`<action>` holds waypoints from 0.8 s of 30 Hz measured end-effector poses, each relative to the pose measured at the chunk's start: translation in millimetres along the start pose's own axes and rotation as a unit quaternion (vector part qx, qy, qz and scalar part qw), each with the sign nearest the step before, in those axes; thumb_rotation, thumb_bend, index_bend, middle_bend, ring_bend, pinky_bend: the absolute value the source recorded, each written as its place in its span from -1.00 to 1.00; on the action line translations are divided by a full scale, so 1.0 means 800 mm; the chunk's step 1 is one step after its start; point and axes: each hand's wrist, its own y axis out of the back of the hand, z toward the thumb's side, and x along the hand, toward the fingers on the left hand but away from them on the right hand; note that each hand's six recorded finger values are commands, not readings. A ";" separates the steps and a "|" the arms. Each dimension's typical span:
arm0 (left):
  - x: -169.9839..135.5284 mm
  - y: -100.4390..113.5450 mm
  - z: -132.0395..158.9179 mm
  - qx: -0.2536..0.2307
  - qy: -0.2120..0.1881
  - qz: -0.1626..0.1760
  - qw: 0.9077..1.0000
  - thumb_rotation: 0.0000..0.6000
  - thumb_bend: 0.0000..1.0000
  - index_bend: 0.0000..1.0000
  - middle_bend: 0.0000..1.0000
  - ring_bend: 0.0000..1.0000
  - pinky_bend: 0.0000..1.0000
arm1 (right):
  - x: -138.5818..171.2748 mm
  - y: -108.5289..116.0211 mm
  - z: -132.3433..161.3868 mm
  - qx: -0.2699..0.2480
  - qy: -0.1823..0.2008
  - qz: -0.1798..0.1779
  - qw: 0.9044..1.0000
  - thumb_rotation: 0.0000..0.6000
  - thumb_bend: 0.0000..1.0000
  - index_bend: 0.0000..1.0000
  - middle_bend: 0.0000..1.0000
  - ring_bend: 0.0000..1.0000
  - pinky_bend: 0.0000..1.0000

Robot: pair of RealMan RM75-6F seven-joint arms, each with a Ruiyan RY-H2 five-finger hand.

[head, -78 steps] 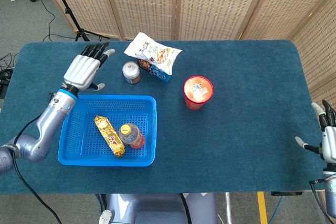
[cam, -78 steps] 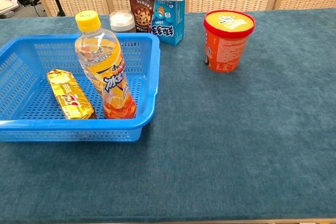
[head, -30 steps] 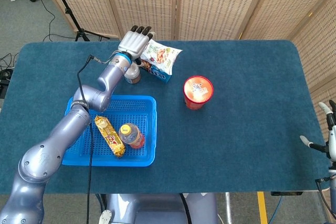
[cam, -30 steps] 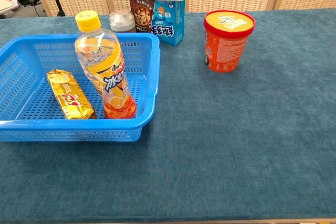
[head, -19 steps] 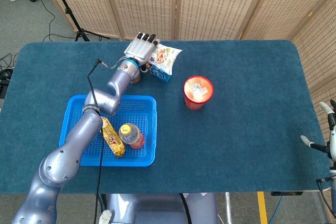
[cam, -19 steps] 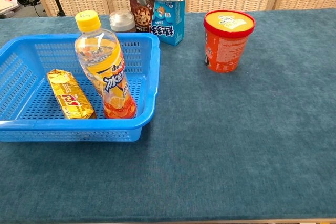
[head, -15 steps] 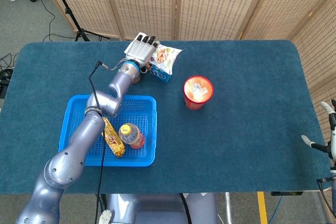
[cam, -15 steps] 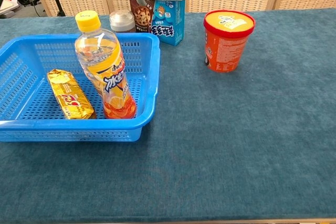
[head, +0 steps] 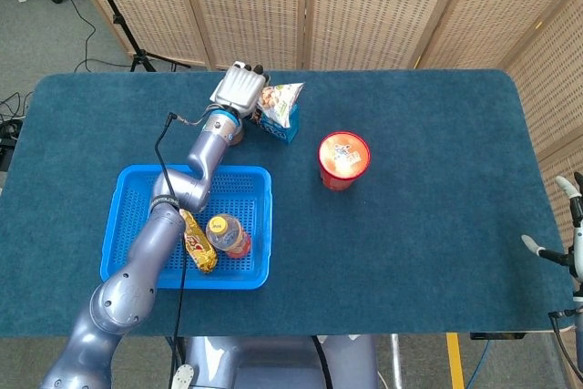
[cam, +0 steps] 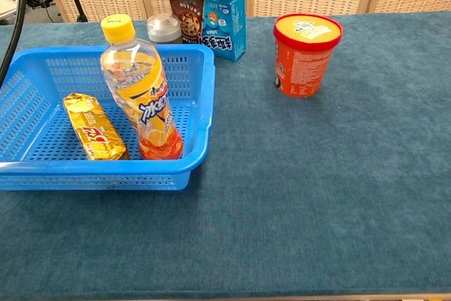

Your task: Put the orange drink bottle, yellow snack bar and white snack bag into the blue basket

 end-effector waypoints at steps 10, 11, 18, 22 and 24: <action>0.001 0.034 -0.022 -0.010 0.017 0.043 0.999 1.00 -0.14 0.28 -0.47 -0.45 -0.35 | 0.001 -0.001 0.005 -0.004 0.007 0.003 1.000 1.00 -0.69 -0.79 -1.00 -1.00 -0.74; 0.001 0.038 -0.024 -0.011 0.018 0.048 0.999 1.00 -0.13 0.28 -0.47 -0.45 -0.35 | 0.001 -0.001 0.006 -0.005 0.008 0.002 1.000 1.00 -0.69 -0.79 -1.00 -1.00 -0.74; -0.001 0.057 -0.041 -0.021 0.022 0.074 0.997 1.00 -0.14 0.31 -0.44 -0.43 -0.34 | 0.002 0.002 0.010 -0.007 0.014 0.000 1.000 1.00 -0.69 -0.79 -1.00 -1.00 -0.74; -0.006 0.066 -0.053 -0.025 0.019 0.095 0.995 1.00 -0.14 0.33 -0.42 -0.41 -0.33 | 0.004 0.000 0.014 -0.008 0.018 0.002 1.000 1.00 -0.69 -0.79 -1.00 -1.00 -0.74; -0.010 0.070 -0.063 -0.030 0.018 0.106 0.994 1.00 -0.15 0.35 -0.41 -0.41 -0.33 | 0.004 -0.001 0.016 -0.007 0.021 0.003 1.000 1.00 -0.69 -0.79 -1.00 -1.00 -0.74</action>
